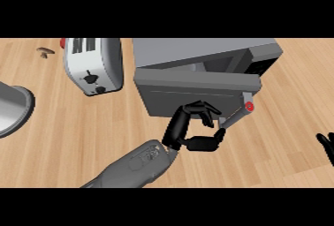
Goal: Pick up the milk, place it into the microwave and close the microwave
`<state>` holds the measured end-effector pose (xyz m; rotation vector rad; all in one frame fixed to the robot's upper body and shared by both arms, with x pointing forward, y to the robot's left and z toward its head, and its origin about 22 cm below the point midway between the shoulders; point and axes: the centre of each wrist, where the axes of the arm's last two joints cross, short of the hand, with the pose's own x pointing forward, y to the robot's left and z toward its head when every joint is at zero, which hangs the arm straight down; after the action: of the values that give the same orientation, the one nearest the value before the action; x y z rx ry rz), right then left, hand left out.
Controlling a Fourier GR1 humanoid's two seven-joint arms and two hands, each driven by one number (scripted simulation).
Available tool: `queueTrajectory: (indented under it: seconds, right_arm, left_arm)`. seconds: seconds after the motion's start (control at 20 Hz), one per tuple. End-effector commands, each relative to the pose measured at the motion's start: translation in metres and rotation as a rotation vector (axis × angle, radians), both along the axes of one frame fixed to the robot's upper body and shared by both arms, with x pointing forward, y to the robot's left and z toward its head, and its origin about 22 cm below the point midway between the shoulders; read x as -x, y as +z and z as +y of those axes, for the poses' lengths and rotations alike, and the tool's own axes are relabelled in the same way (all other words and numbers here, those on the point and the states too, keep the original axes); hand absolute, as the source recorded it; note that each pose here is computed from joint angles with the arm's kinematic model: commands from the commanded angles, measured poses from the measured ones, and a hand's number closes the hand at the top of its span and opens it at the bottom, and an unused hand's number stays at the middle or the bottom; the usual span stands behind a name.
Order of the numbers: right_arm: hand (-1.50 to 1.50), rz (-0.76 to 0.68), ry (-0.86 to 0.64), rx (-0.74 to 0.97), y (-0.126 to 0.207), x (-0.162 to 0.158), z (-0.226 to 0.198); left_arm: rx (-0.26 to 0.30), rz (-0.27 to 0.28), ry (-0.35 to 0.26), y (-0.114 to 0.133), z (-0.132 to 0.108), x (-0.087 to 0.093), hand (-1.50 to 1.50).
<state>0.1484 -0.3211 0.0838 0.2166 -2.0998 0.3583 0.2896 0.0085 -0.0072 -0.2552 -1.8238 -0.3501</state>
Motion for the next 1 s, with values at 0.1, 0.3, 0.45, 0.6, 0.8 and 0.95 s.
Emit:
queueTrajectory:
  seconds: [0.1, 0.3, 0.45, 0.6, 0.8, 0.95]
  right_arm:
    - [-1.50, -0.086, -0.034, 0.100, 0.028, -0.010, -0.012]
    - [1.50, -0.239, -0.159, 0.341, 0.069, -0.012, -0.028]
    - [1.50, -0.258, -0.174, 0.382, 0.075, -0.017, -0.031]
    - [1.50, -0.270, -0.174, 0.394, 0.080, -0.021, -0.030]
    - [1.50, -0.294, -0.194, 0.415, 0.087, -0.027, -0.034]
    - [1.50, -0.294, -0.199, 0.418, 0.088, -0.032, -0.035]
  left_arm:
    - [0.005, 0.013, 0.097, 0.023, -0.008, -0.020, -1.50]
    - [0.047, 0.058, 0.186, 0.030, -0.004, -0.034, -1.50]
    - [0.087, 0.044, 0.230, 0.036, -0.004, -0.038, -1.50]
    - [0.114, 0.046, 0.243, 0.041, -0.006, -0.039, -1.50]
    - [0.116, 0.062, 0.257, 0.034, -0.004, -0.038, -1.50]
    - [0.139, 0.053, 0.259, 0.041, -0.006, -0.042, -1.50]
